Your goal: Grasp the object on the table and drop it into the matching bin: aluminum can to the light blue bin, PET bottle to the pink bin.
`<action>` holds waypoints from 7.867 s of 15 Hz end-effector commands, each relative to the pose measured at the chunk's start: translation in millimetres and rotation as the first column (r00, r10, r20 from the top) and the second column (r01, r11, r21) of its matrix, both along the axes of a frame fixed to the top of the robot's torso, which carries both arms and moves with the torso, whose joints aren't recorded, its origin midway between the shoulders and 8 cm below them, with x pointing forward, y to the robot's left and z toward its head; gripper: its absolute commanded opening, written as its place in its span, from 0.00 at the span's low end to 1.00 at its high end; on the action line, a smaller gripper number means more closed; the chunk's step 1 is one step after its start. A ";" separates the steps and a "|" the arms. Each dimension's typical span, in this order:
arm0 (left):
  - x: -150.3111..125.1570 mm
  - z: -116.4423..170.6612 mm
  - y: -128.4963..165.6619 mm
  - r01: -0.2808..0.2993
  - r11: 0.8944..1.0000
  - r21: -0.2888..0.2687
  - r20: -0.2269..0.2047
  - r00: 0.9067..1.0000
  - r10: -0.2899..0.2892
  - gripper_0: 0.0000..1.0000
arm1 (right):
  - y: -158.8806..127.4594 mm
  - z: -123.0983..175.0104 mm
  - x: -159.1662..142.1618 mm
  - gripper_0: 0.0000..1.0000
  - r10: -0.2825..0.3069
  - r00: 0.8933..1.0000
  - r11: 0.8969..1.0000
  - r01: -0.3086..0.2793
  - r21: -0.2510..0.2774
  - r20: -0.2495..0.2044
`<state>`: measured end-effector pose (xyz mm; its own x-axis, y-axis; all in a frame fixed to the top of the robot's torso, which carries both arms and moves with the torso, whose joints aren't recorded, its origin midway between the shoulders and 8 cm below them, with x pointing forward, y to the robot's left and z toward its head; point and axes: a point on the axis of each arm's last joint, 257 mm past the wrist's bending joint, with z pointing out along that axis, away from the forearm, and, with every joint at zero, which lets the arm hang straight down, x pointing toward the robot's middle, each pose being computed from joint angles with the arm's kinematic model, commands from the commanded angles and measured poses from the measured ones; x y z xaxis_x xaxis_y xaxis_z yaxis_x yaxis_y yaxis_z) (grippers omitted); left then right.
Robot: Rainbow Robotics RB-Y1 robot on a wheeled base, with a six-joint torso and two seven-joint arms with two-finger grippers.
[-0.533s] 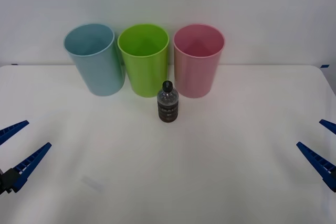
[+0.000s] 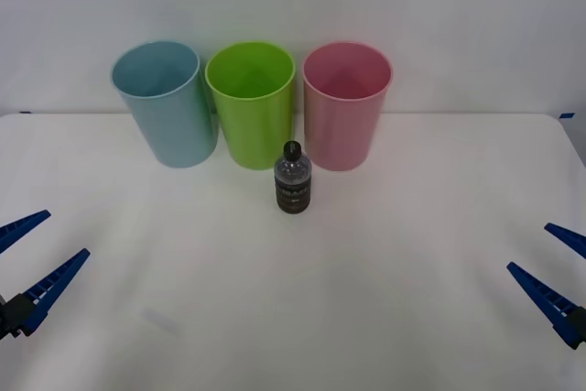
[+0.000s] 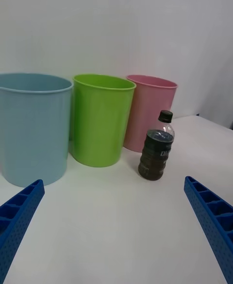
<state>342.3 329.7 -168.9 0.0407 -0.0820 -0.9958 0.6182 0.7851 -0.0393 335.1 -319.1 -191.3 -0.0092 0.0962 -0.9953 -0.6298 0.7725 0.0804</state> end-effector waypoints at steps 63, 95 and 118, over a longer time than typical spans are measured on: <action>0.0 -0.1 0.0 0.000 1.000 0.000 0.000 1.000 0.000 1.00 | 327.6 -78.4 224.6 0.00 -0.064 0.998 0.971 0.060 -0.230 -0.011; 0.0 -0.1 0.0 0.000 1.000 0.000 0.000 1.000 0.000 1.00 | 155.5 186.7 170.0 0.00 0.023 0.992 0.996 -0.033 0.077 0.124; 0.0 -0.1 0.0 0.000 1.000 0.000 0.000 1.000 0.000 1.00 | 239.8 193.6 314.4 0.00 -0.044 0.989 0.998 0.036 0.059 0.144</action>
